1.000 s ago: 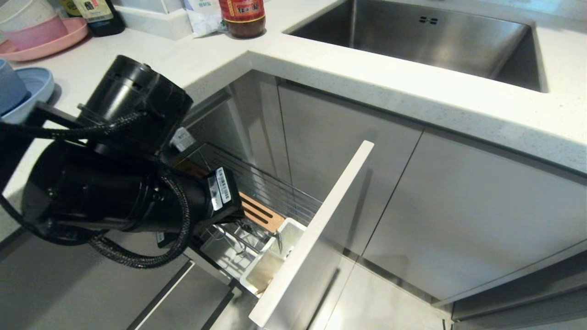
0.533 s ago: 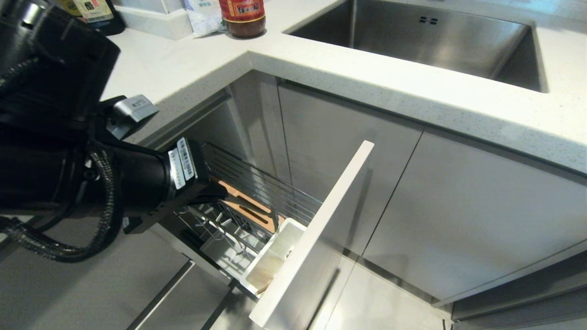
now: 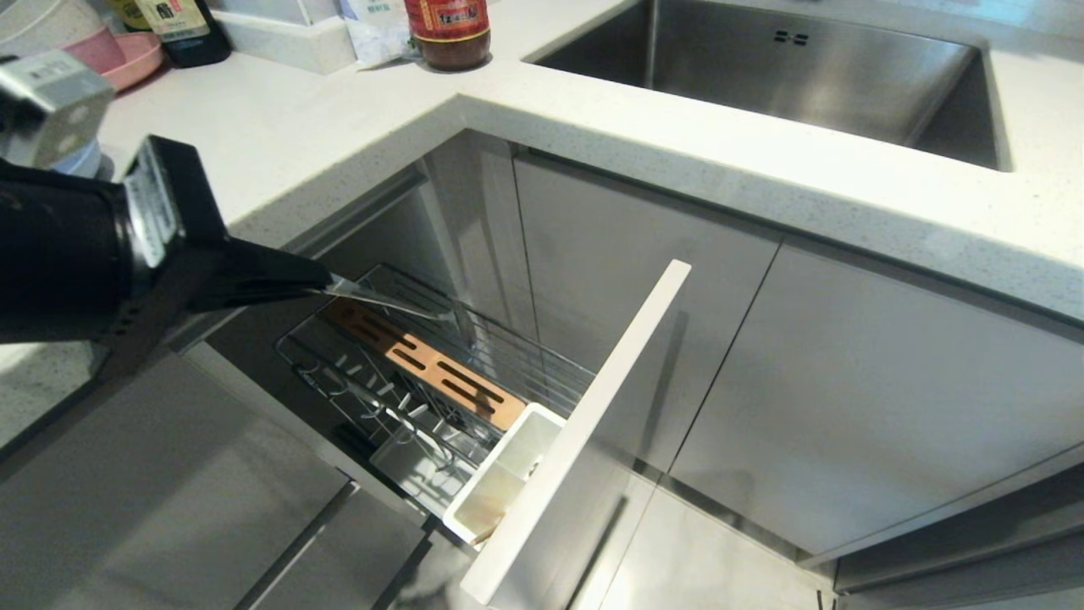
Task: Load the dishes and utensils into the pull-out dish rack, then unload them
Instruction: Take the spoon out of the cupboard
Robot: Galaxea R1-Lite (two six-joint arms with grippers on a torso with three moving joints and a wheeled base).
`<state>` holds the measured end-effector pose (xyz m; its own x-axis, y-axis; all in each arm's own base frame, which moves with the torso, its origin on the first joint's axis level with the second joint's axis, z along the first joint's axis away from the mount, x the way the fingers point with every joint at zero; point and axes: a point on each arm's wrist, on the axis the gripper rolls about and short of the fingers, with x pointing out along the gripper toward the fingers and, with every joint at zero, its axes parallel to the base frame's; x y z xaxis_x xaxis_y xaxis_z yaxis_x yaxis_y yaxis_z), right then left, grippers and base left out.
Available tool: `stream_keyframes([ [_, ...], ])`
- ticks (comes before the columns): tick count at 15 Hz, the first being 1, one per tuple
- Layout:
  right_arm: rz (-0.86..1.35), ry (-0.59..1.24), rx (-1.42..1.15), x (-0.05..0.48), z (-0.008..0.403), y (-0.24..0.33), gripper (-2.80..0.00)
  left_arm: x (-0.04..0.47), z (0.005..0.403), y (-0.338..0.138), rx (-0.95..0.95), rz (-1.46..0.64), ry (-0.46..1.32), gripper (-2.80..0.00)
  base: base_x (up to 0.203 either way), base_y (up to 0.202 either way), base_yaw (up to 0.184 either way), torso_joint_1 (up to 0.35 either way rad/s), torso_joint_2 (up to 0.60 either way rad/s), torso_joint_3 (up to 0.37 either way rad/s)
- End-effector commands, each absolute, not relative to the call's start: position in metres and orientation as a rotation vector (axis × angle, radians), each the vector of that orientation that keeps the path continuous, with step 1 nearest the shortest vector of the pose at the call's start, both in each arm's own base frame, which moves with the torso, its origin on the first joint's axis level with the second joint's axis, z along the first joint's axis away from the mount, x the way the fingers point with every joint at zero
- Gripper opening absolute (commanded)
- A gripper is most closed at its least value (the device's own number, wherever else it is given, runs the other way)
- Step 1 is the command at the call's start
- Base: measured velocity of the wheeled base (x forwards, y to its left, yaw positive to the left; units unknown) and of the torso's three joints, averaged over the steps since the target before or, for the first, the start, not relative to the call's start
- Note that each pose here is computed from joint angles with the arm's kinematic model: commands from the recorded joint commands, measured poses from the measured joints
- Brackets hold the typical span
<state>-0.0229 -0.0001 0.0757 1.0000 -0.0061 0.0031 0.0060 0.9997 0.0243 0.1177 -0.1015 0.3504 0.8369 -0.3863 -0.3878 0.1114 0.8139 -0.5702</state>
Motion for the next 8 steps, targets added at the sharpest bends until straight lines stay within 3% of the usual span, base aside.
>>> stream_keyframes([
  [1, -0.006, -0.005, 0.025, -0.023, 0.075, 0.000, -2.80, 0.097, 0.369, -0.080, -0.583, -0.285, 0.406, -2.80, 0.000, 0.000, 0.000, 0.000, 0.00, 0.000],
  [8, -0.006, -0.003, 0.025, -0.023, 0.075, 0.000, -2.80, 0.055, 0.404, -0.033, -0.594, -0.272, 0.165, -2.80, 0.000, 0.000, 0.000, 0.000, 0.00, 0.000],
])
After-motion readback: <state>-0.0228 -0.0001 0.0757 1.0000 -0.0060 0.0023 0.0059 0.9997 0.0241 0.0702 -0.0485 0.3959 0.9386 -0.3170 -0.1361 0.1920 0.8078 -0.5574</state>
